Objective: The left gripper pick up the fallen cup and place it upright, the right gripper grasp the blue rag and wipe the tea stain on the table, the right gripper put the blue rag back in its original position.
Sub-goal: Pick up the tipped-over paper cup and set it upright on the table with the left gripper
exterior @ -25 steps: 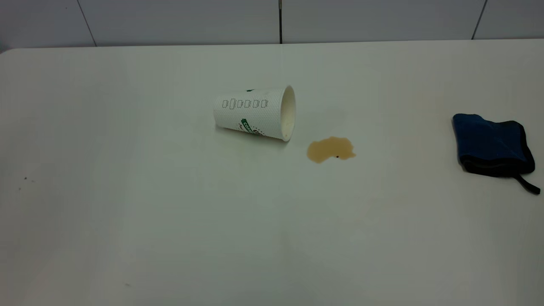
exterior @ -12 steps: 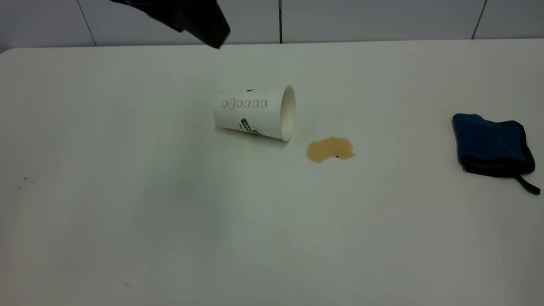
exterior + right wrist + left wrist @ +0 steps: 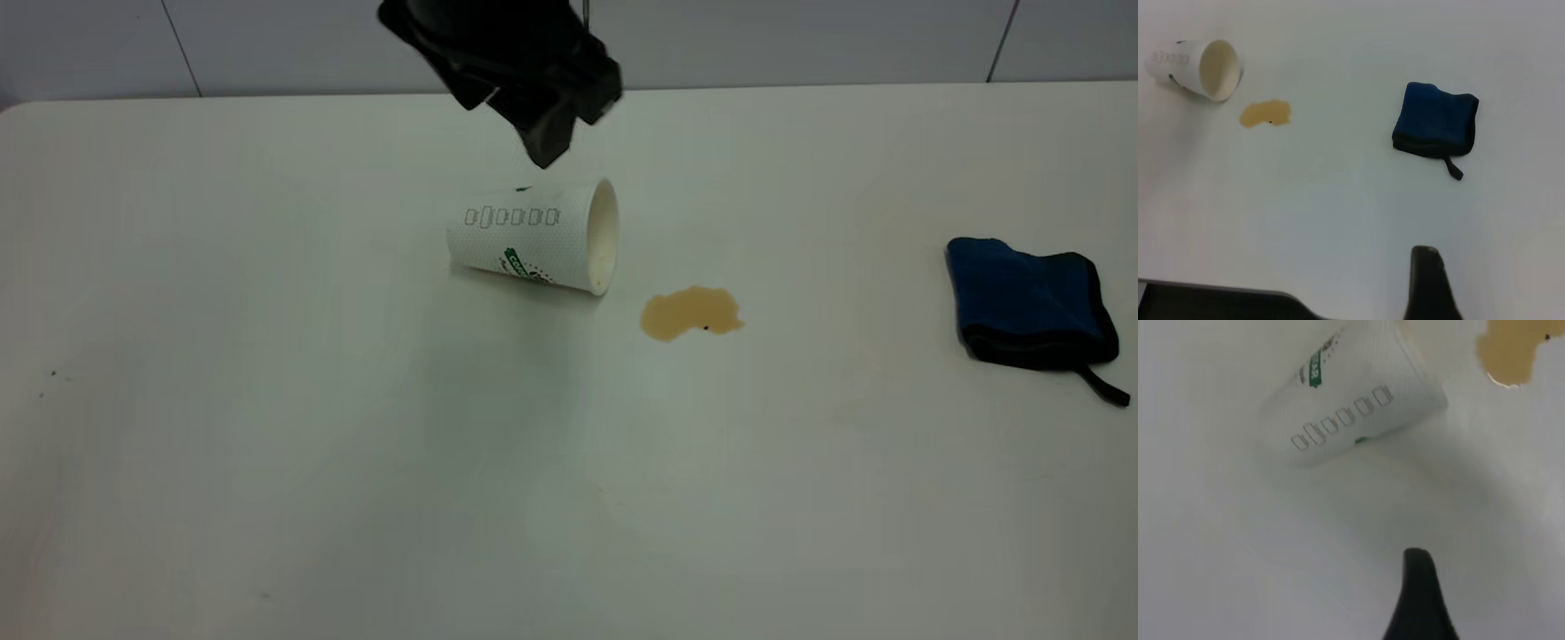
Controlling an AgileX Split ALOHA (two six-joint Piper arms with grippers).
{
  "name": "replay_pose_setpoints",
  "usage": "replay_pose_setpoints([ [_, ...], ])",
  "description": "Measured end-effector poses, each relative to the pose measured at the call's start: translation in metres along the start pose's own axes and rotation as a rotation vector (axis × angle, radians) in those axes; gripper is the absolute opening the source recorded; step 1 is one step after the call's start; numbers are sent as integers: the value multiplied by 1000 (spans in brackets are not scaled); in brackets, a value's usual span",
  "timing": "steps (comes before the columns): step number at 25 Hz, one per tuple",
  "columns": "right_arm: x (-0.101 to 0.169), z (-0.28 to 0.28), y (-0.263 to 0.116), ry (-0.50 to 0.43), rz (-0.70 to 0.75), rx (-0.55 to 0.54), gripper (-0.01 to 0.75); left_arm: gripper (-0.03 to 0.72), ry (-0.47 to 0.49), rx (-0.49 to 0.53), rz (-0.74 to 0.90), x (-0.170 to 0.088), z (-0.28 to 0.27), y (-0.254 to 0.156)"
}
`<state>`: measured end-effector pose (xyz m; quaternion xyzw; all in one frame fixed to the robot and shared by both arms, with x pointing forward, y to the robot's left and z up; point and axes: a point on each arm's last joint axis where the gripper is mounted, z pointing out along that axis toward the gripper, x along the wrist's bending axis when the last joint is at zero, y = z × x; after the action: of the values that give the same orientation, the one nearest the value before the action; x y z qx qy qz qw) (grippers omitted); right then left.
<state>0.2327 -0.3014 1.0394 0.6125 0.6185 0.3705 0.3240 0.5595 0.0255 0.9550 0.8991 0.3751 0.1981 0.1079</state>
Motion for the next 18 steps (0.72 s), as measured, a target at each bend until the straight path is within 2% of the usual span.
replay_pose_setpoints([
  [2,0,0,0,0,0,0,533,591,71,11,-22,-13,16,9],
  [7,0,0,0,0,0,0,533,591,268,-52,-63,-37,53,33],
  [11,0,0,0,0,0,0,533,577,319,-111,-106,-54,81,44],
  [18,0,0,0,0,0,0,533,547,360,-108,-172,-66,123,36],
])
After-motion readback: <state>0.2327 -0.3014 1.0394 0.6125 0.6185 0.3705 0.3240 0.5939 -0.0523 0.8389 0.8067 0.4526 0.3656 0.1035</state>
